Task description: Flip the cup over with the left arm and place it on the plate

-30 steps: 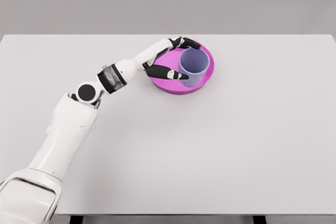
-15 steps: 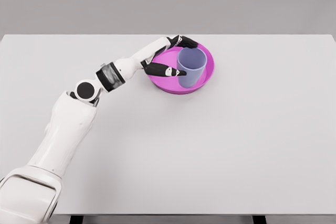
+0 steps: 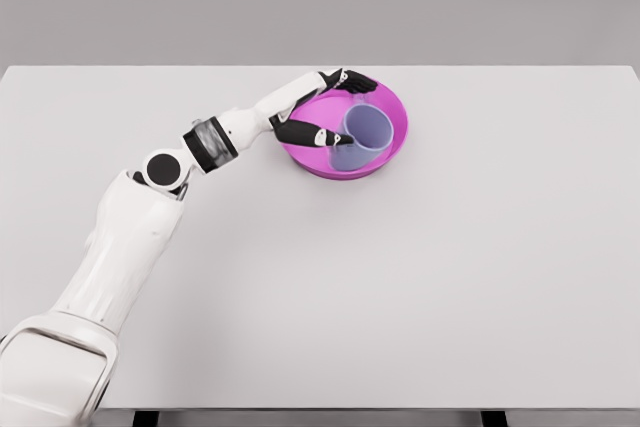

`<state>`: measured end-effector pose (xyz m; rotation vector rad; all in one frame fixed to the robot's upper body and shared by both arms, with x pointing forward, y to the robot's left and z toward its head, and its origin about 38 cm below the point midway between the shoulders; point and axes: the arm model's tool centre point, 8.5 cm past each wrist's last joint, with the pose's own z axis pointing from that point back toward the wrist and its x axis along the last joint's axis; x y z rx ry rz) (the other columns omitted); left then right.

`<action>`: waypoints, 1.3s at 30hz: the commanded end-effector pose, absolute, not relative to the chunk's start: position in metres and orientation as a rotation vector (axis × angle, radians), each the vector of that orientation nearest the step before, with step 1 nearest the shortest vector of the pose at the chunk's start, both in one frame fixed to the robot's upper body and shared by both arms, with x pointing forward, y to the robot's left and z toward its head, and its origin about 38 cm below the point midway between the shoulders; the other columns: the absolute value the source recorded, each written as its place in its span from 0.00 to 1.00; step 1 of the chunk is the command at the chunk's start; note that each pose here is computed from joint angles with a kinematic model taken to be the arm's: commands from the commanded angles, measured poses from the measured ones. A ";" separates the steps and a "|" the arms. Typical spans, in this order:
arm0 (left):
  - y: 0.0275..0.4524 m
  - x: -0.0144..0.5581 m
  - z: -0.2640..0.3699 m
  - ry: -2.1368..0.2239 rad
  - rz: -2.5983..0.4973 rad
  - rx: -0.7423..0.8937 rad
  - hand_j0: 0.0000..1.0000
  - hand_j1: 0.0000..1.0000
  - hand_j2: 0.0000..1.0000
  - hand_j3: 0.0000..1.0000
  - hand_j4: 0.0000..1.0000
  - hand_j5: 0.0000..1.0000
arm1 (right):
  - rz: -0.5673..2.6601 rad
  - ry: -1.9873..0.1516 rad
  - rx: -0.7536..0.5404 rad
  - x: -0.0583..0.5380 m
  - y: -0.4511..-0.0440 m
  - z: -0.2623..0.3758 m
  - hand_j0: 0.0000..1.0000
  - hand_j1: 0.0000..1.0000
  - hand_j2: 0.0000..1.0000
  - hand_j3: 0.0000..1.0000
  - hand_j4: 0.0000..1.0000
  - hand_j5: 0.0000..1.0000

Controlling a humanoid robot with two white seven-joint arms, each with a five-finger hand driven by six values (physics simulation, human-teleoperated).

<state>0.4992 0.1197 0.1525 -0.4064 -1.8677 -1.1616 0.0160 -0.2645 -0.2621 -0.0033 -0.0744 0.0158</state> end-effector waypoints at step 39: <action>0.227 0.507 0.172 -1.822 -1.230 -0.164 1.00 1.00 1.00 1.00 1.00 1.00 | 0.016 -0.074 -0.003 0.016 -0.265 -0.262 1.00 1.00 1.00 1.00 1.00 1.00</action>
